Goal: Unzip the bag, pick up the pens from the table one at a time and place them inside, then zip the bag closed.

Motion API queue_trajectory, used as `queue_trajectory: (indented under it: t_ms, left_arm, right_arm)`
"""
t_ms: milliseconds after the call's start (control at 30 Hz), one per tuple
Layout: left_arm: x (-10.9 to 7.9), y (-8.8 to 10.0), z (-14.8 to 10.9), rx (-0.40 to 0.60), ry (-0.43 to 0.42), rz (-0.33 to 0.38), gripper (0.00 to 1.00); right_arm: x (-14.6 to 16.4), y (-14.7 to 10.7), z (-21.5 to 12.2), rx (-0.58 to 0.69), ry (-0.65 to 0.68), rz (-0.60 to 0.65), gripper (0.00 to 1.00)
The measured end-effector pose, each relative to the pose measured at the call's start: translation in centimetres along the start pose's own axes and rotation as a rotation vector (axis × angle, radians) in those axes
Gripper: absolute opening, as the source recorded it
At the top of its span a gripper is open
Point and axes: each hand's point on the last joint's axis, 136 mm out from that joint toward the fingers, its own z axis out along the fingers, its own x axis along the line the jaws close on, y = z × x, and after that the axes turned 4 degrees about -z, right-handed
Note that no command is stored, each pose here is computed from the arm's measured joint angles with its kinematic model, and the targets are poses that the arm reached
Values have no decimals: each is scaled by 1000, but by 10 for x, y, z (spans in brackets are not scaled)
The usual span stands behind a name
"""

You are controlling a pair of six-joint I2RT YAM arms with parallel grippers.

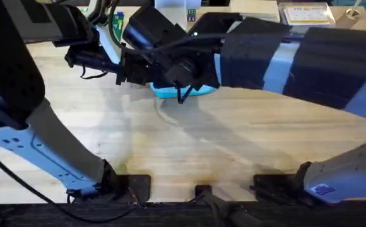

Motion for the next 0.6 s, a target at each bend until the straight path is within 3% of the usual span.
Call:
queue_trajectory:
  t_ms: [600]
  left_arm:
    - [0,1,0,-3,-1,0,44]
  right_arm:
    - [-12,-1,3,22,-24,-40,30]
